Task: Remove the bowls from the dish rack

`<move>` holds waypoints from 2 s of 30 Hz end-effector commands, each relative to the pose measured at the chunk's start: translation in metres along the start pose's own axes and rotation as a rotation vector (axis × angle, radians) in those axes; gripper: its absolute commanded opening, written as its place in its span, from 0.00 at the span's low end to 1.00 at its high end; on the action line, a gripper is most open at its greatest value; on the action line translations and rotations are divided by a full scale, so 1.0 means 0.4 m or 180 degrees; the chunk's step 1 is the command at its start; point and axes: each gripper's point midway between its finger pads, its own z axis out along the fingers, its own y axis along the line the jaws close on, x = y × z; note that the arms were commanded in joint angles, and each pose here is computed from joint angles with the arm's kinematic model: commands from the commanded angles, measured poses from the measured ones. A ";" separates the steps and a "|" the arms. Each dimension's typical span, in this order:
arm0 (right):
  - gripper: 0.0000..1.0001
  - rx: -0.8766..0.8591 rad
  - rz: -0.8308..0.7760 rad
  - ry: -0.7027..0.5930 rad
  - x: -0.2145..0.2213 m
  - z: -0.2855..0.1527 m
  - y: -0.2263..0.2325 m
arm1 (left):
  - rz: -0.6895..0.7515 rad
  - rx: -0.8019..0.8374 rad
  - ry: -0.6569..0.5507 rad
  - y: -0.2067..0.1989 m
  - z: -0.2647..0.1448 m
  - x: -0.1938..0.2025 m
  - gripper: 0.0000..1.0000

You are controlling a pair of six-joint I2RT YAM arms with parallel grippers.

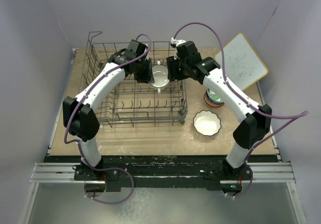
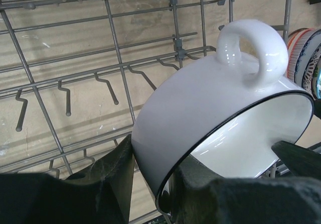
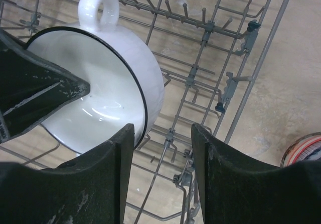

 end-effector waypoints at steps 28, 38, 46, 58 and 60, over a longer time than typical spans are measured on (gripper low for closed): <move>0.00 0.0165 0.0291 0.0052 -0.051 -0.004 0.010 | 0.0310 0.0562 -0.0821 -0.160 -0.191 -0.138 0.88; 0.00 0.0395 0.0456 -0.0079 -0.032 -0.172 -0.057 | 0.0403 0.0176 -0.1090 -0.056 -0.229 -0.189 0.99; 0.00 0.0696 0.0974 -0.0018 0.141 -0.282 -0.213 | 0.0311 0.0179 -0.0935 -0.021 -0.142 -0.141 0.99; 0.00 0.0800 0.1468 0.0561 0.475 -0.244 -0.287 | 0.0238 0.0235 -0.0792 -0.025 -0.099 -0.123 0.99; 0.00 0.0762 0.1534 0.0670 0.509 -0.224 -0.287 | 0.0222 0.0235 -0.0774 -0.023 -0.098 -0.117 0.99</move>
